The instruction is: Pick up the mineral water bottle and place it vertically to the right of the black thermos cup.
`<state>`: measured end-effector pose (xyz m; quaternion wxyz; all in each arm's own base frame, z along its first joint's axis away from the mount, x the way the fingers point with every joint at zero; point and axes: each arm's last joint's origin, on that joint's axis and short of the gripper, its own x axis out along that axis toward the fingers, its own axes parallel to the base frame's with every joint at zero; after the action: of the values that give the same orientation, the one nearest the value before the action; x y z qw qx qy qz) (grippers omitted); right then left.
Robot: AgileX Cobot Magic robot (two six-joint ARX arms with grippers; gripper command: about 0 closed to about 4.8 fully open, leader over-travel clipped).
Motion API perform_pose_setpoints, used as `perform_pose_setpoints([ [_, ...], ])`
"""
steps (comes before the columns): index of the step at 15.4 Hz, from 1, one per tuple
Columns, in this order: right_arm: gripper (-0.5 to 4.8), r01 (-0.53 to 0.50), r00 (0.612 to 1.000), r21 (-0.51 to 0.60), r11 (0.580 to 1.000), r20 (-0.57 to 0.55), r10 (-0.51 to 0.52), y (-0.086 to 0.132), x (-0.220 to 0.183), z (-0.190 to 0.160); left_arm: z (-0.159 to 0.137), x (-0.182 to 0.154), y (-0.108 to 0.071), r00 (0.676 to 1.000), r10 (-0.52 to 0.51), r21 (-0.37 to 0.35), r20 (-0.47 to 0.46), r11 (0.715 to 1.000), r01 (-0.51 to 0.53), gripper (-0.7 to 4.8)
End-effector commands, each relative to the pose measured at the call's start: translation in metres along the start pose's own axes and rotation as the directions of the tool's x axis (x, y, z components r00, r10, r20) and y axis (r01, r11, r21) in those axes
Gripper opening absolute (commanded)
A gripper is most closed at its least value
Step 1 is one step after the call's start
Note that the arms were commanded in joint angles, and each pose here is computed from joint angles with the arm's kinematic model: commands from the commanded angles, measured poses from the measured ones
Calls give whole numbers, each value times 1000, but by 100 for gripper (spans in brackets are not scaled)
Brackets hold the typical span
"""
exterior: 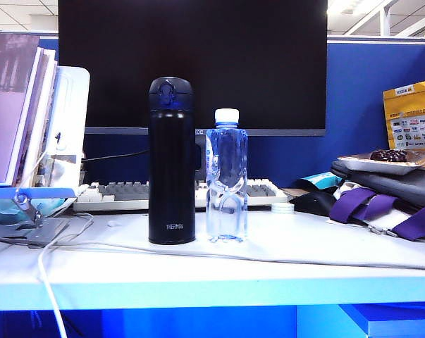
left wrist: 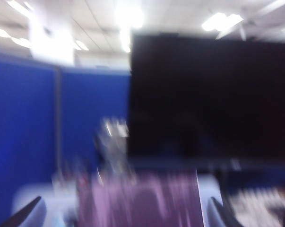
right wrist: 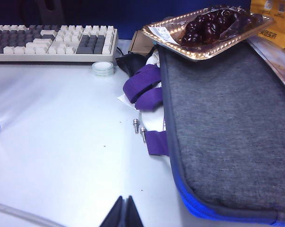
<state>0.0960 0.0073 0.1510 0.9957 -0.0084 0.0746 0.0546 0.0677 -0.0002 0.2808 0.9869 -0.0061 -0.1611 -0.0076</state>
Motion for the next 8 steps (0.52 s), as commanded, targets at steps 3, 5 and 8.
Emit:
perform_pose_setpoints([
  [3, -1, -1, 1000, 1, 1000, -8, 1, 0, 0, -1, -58, -4, 1, 996, -4, -28, -88, 1000, 1, 479],
  [5, -1, -1, 1000, 1, 1000, -8, 1, 0, 0, -1, -74, -4, 1, 991, -6, -29, -135, 1000, 3, 479],
  [8, -1, 0, 1000, 1, 1000, -8, 1, 0, 0, -1, -93, -5, 1, 979, -13, -31, -202, 999, 7, 479],
])
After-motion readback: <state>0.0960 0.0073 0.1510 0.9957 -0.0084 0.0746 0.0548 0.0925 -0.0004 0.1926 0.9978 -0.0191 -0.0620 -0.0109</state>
